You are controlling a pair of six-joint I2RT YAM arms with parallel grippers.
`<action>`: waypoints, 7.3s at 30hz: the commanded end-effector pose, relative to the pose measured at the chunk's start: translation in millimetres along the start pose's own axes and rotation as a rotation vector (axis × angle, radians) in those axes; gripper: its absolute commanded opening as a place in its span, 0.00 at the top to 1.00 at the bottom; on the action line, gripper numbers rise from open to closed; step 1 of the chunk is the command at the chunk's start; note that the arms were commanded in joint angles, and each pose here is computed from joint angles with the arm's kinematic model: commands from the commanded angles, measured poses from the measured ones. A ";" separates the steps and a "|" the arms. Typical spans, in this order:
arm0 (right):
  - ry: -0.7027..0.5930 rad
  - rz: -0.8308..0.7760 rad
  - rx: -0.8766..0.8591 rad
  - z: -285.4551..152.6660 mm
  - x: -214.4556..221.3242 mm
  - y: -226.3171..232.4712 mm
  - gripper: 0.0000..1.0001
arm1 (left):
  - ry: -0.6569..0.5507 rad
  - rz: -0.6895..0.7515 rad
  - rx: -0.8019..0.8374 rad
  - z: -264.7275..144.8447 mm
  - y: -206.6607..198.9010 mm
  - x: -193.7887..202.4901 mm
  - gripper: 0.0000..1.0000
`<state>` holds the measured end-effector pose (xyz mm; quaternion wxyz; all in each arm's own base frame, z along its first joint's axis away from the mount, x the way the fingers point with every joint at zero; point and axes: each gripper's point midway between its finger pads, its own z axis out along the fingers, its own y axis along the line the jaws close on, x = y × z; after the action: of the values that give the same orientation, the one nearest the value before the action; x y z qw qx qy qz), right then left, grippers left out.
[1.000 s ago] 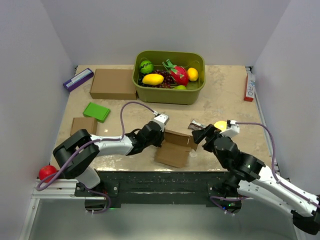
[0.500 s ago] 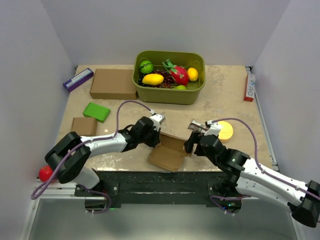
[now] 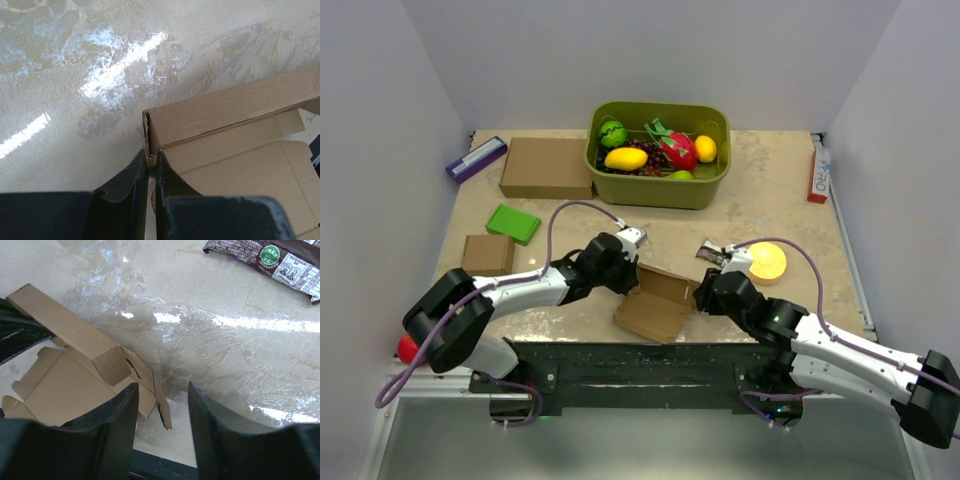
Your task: Fold the paper box
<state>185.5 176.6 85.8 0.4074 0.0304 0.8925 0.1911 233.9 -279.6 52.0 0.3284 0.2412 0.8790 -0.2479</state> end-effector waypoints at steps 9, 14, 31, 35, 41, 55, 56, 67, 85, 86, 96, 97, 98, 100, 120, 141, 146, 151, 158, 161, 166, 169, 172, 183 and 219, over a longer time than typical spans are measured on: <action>-0.013 0.026 0.024 4.0 -2.8 0.8 0.99 | -0.070 0.009 -0.137 -5.8 21.6 -16.4 1.00; -0.009 0.038 0.035 3.8 -1.9 -0.6 1.00 | -0.038 0.022 -0.312 -6.8 41.0 -6.9 1.00; -0.006 0.062 0.030 4.1 0.7 -0.7 1.00 | -0.114 -0.051 -0.435 -4.7 44.8 -10.2 1.00; -0.007 0.067 0.025 3.8 0.9 -0.1 1.00 | -0.165 -0.077 -0.431 -4.0 42.8 -18.8 1.00; -0.014 0.071 0.024 6.2 2.0 -0.8 1.00 | -0.248 -0.099 -0.347 3.4 20.1 -22.1 1.00; -0.057 0.101 -0.011 20.3 -8.0 16.5 0.94 | -0.280 -0.107 -0.396 24.4 27.6 -1.0 1.00; -0.058 0.100 -0.006 20.8 -8.6 16.1 0.93 | -0.275 -0.104 -0.394 24.3 27.3 -0.2 0.97; -0.110 0.068 0.041 12.2 -23.7 6.6 0.58 | -0.290 -0.062 -0.284 -1.8 12.6 -4.0 0.35; -0.116 0.196 -0.084 -37.3 -54.6 29.8 0.17 | -0.386 -0.194 -0.002 -84.7 -4.8 -60.5 0.08; -0.113 0.204 -0.096 -38.8 -56.5 33.5 0.18 | -0.385 -0.190 -0.005 -84.1 -3.4 -62.8 0.08; -0.036 0.338 -0.221 -30.2 -52.4 74.5 0.25 | -0.364 -0.263 0.052 -52.7 9.9 -86.4 0.15; -0.032 0.344 -0.223 -28.7 -50.9 75.1 0.26 | -0.363 -0.271 0.054 -50.1 13.8 -86.7 0.16; -0.024 0.349 -0.216 -25.6 -47.0 73.6 0.26 | -0.350 -0.278 0.061 -44.8 14.3 -84.0 0.17; -0.017 0.355 -0.206 -21.0 -43.4 72.4 0.27 | -0.354 -0.281 0.076 -41.0 14.7 -86.1 0.18; 0.001 0.379 -0.150 -4.9 -26.6 61.0 0.31 | -0.286 -0.320 0.095 -13.0 24.6 -58.6 0.39; -0.028 0.437 -0.158 -0.3 -27.0 59.0 0.33 | -0.239 -0.388 0.139 -15.5 22.5 -5.7 0.67; -0.034 0.447 -0.179 1.5 -30.4 65.6 0.33 | -0.255 -0.413 0.151 -18.1 22.0 1.2 0.71; -0.040 0.463 -0.188 3.4 -31.4 67.7 0.33 | -0.290 -0.418 0.154 -23.0 21.7 -3.2 0.75; -0.040 0.482 -0.199 4.1 -31.5 69.6 0.34 | -0.321 -0.407 0.146 -27.6 22.2 -12.3 0.70; -0.028 0.462 -0.191 2.1 -29.8 68.6 0.32 | -0.338 -0.378 0.147 -29.9 20.1 -29.1 0.57; -0.016 0.377 -0.160 -5.2 -26.0 57.5 0.28 | -0.378 -0.319 0.105 -40.8 22.5 -57.5 0.27; -0.015 0.304 -0.120 -14.5 -22.2 40.9 0.23 | -0.386 -0.296 0.084 -46.9 24.1 -64.9 0.19; -0.020 0.224 -0.081 -25.1 -23.3 26.0 0.19 | -0.370 -0.285 0.072 -50.7 24.6 -63.2 0.16; 0.110 -0.002 -0.182 -40.2 0.5 31.6 0.34 | -0.265 -0.314 0.058 -63.5 22.2 -51.7 0.12; 0.101 -0.507 -0.163 23.2 -17.1 67.0 1.00 | -0.252 -0.101 -0.087 -97.0 64.8 -111.8 0.06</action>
<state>175.8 230.0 76.0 0.3291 -0.1886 0.9071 0.1826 291.5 -196.1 160.0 0.4154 0.1399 0.8702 -0.2249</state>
